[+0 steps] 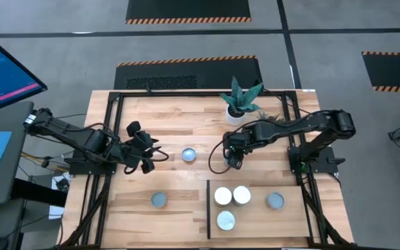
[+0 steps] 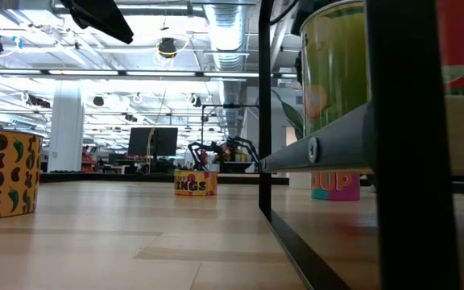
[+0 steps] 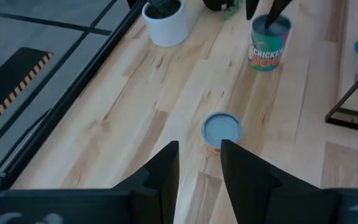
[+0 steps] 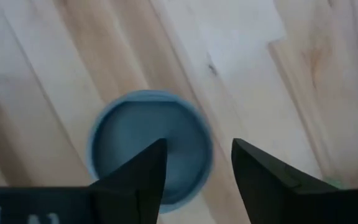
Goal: Pick and place cans onto a shelf
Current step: Put the pink canned chicken soup on the shelf, then move the yellow can from bottom left to the center of the table
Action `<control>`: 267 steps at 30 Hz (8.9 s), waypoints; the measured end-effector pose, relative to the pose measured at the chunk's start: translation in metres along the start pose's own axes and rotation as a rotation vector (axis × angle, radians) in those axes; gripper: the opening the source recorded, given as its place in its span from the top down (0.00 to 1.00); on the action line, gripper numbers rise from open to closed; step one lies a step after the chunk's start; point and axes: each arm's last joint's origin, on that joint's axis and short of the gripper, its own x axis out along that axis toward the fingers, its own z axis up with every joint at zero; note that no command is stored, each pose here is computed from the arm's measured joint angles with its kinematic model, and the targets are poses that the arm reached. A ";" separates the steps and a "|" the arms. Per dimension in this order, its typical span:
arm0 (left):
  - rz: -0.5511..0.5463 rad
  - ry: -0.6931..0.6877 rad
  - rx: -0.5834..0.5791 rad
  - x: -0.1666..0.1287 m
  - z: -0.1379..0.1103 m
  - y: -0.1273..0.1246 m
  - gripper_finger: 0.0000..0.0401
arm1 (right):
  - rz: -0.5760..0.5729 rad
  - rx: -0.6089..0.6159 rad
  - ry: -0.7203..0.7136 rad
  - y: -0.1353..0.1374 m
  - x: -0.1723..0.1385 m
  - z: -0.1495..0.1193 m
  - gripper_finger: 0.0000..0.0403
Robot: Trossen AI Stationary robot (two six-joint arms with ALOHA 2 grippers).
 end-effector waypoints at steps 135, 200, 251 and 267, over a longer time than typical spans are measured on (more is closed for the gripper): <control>0.003 0.014 0.000 0.013 0.002 -0.010 0.73 | 0.106 0.245 0.042 0.181 -0.114 -0.143 0.84; 0.033 0.012 -0.044 0.016 0.004 -0.005 0.73 | -0.193 0.254 -0.055 0.159 -0.145 -0.111 0.84; -0.416 0.664 0.034 0.035 -0.046 -0.098 0.73 | -0.180 0.307 -0.313 0.134 -0.169 -0.078 0.84; -0.469 0.916 0.051 0.038 -0.097 -0.156 0.97 | -0.168 0.285 -0.313 0.138 -0.171 -0.084 0.84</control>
